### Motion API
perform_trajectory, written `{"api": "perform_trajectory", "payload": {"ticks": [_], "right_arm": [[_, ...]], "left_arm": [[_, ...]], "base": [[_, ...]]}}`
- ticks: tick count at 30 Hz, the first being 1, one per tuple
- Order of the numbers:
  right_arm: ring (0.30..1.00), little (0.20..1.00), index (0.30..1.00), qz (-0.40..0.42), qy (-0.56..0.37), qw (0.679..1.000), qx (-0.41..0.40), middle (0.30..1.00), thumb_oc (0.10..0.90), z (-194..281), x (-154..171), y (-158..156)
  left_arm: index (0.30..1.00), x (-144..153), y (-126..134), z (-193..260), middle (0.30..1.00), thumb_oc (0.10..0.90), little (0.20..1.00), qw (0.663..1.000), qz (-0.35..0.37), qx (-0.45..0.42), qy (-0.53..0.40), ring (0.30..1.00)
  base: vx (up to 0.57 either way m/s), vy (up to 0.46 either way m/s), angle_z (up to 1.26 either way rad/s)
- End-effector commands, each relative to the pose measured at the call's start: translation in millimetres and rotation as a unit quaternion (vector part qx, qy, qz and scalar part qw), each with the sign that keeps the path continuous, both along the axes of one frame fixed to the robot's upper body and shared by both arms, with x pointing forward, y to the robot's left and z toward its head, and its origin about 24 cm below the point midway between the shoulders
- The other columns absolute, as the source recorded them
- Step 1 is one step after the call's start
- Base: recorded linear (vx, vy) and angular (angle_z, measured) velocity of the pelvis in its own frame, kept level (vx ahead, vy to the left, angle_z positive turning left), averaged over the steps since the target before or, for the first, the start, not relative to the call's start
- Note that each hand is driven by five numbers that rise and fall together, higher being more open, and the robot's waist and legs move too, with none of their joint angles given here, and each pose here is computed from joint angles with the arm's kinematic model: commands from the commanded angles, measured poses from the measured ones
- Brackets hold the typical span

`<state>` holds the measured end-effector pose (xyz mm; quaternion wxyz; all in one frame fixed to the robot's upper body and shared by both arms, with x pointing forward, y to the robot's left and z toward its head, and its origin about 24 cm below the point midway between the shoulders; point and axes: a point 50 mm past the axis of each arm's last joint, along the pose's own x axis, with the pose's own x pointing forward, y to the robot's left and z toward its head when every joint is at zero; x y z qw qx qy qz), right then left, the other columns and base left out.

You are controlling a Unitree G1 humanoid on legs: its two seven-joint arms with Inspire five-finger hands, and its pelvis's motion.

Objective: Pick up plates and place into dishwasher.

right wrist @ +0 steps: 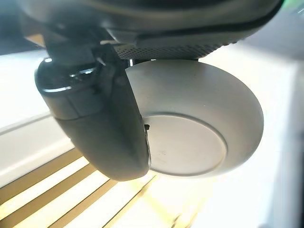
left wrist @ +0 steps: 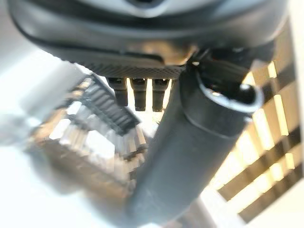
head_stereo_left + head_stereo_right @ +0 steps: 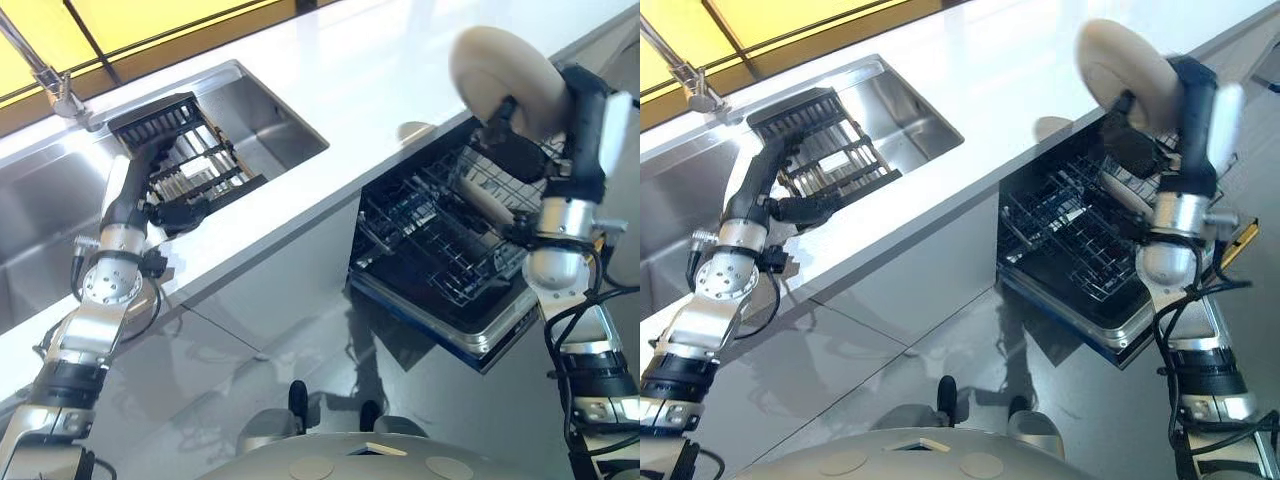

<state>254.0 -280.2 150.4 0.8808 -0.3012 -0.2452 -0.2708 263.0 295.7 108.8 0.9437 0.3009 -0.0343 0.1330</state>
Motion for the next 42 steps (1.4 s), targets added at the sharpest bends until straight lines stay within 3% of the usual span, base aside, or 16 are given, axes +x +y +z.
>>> {"api": "perform_trajectory", "payload": {"ticks": [1, 13, 26, 42], "right_arm": [[0.300, 0.200, 0.300, -0.023, -0.081, 0.996, 0.010, 0.300, 0.100, 21.8, -11.2, -9.1], [0.300, 0.200, 0.300, -0.096, 0.028, 0.995, 0.023, 0.300, 0.100, -21.0, -9.5, -33.7], [0.300, 0.200, 0.300, -0.089, 0.099, 0.990, -0.040, 0.300, 0.100, -23.1, 15.4, -42.9], [0.300, 0.200, 0.300, -0.099, 0.254, 0.961, -0.039, 0.300, 0.100, -51.9, 39.3, -49.8]], "left_arm": [[0.900, -2.1, 25.3, 24.6, 0.900, 0.800, 0.900, 0.997, 0.044, 0.022, -0.059, 0.900], [0.900, -7.5, 36.9, 21.2, 0.900, 0.800, 0.900, 0.998, 0.053, 0.011, -0.041, 0.900], [0.900, 3.9, 24.1, 18.5, 0.900, 0.800, 0.900, 0.999, 0.034, 0.004, -0.037, 0.900], [0.900, 14.8, 17.8, 26.0, 0.900, 0.800, 0.900, 0.999, 0.014, 0.006, -0.035, 0.900]], "base": [[0.08, -0.037, -0.10], [0.01, -0.047, -0.07], [-0.01, -0.048, 0.05], [0.01, -0.031, 0.08]]}}
